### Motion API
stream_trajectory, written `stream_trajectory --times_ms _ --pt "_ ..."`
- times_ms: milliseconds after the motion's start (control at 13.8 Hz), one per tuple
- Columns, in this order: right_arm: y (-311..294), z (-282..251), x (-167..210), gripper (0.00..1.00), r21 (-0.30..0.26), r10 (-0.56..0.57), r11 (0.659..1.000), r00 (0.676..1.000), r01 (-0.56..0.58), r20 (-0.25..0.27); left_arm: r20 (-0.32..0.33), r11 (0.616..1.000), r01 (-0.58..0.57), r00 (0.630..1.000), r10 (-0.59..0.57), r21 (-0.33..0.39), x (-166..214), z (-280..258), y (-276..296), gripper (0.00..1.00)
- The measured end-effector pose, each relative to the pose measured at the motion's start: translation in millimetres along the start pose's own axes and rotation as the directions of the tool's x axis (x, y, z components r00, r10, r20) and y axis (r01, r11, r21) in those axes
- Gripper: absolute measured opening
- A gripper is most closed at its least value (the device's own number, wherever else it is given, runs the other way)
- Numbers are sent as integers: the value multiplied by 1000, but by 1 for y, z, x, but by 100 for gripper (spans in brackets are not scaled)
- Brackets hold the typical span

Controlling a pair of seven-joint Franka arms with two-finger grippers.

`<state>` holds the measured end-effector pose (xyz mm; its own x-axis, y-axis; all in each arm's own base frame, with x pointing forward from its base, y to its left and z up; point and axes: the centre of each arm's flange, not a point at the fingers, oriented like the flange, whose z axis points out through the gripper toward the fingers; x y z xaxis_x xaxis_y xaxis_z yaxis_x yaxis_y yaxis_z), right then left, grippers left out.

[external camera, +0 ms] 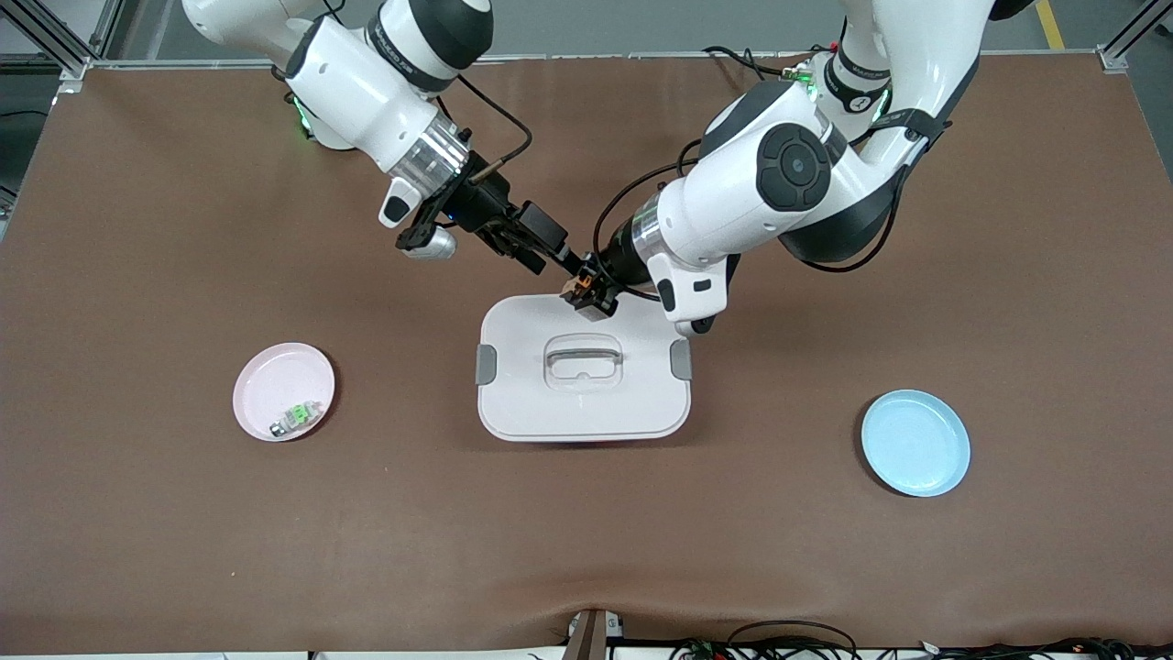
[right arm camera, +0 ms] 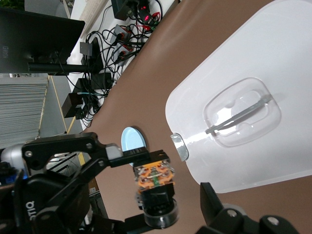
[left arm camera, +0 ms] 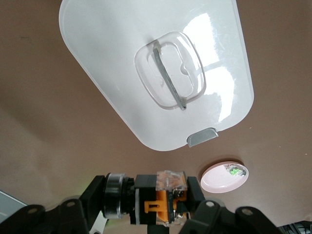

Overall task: Transfer orange switch to right arm and place
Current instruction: 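Close the right gripper on the orange switch held by the left gripper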

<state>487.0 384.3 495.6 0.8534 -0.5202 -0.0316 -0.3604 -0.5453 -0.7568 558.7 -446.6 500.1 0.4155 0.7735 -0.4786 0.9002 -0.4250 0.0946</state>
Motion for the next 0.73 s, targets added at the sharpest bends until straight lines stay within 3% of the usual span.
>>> stream_trajectory --times_ms 364,727 --pt "6 23 2 100 2 -65 998 995 65 -74 1 1000 4 1000 -4 8 2 5 0 72" --pt "11 30 3 100 -7 -80 997 994 80 -79 3 1000 11 1000 -11 18 7 11 2 72"
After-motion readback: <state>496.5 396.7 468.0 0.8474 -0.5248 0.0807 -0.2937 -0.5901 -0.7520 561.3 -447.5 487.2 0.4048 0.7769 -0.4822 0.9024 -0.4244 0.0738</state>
